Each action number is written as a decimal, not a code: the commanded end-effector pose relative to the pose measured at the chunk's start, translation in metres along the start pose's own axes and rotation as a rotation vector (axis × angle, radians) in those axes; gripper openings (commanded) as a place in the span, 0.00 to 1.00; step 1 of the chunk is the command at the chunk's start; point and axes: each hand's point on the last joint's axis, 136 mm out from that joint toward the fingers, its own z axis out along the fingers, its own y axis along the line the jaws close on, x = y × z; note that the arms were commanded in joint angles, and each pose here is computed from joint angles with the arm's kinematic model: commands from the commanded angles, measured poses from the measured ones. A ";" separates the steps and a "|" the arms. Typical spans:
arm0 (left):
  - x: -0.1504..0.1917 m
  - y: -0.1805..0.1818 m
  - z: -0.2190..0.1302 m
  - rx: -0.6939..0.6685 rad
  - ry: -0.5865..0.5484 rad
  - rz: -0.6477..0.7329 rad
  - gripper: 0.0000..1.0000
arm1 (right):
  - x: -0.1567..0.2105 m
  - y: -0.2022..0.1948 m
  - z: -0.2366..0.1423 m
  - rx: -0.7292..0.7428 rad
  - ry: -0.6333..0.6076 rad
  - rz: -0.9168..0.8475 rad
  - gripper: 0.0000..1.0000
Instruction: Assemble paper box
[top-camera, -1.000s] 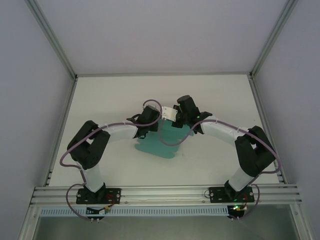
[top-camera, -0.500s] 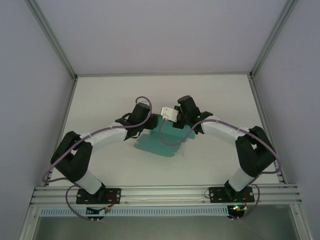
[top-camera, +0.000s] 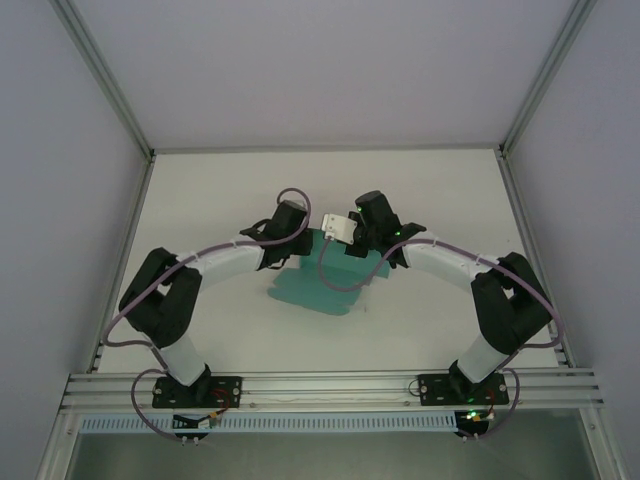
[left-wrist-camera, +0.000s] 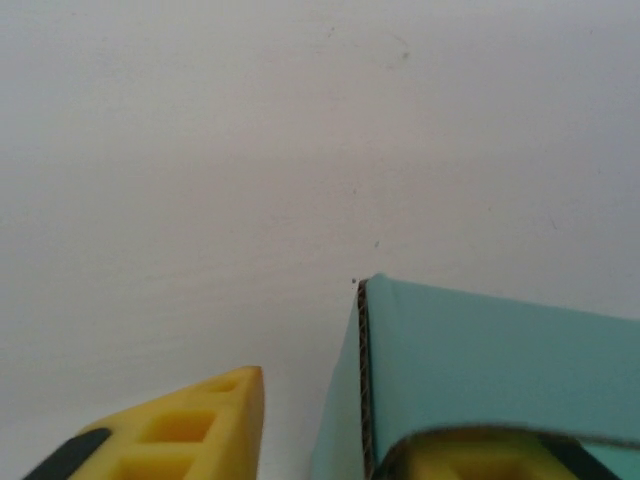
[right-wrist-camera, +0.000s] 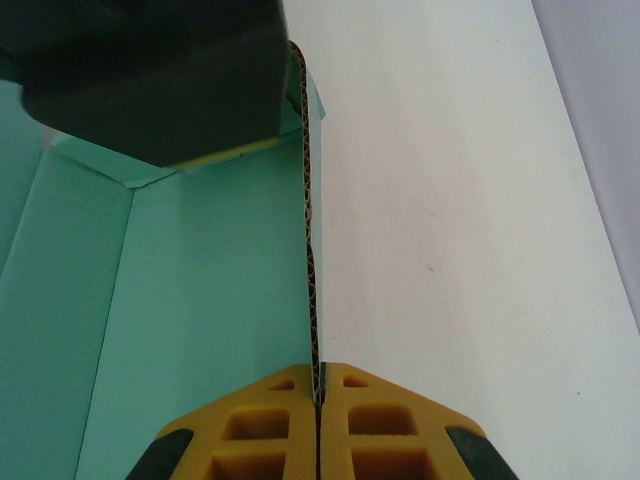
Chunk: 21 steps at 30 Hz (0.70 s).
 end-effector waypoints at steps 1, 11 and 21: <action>-0.003 -0.003 0.007 0.009 0.022 0.010 0.25 | -0.014 -0.009 -0.010 0.021 -0.045 0.020 0.00; -0.016 0.006 0.001 -0.064 -0.036 -0.004 0.00 | -0.022 -0.020 -0.017 0.093 -0.094 0.090 0.42; -0.029 0.031 -0.024 -0.199 -0.135 -0.006 0.00 | -0.040 -0.069 -0.109 0.407 -0.306 0.337 1.00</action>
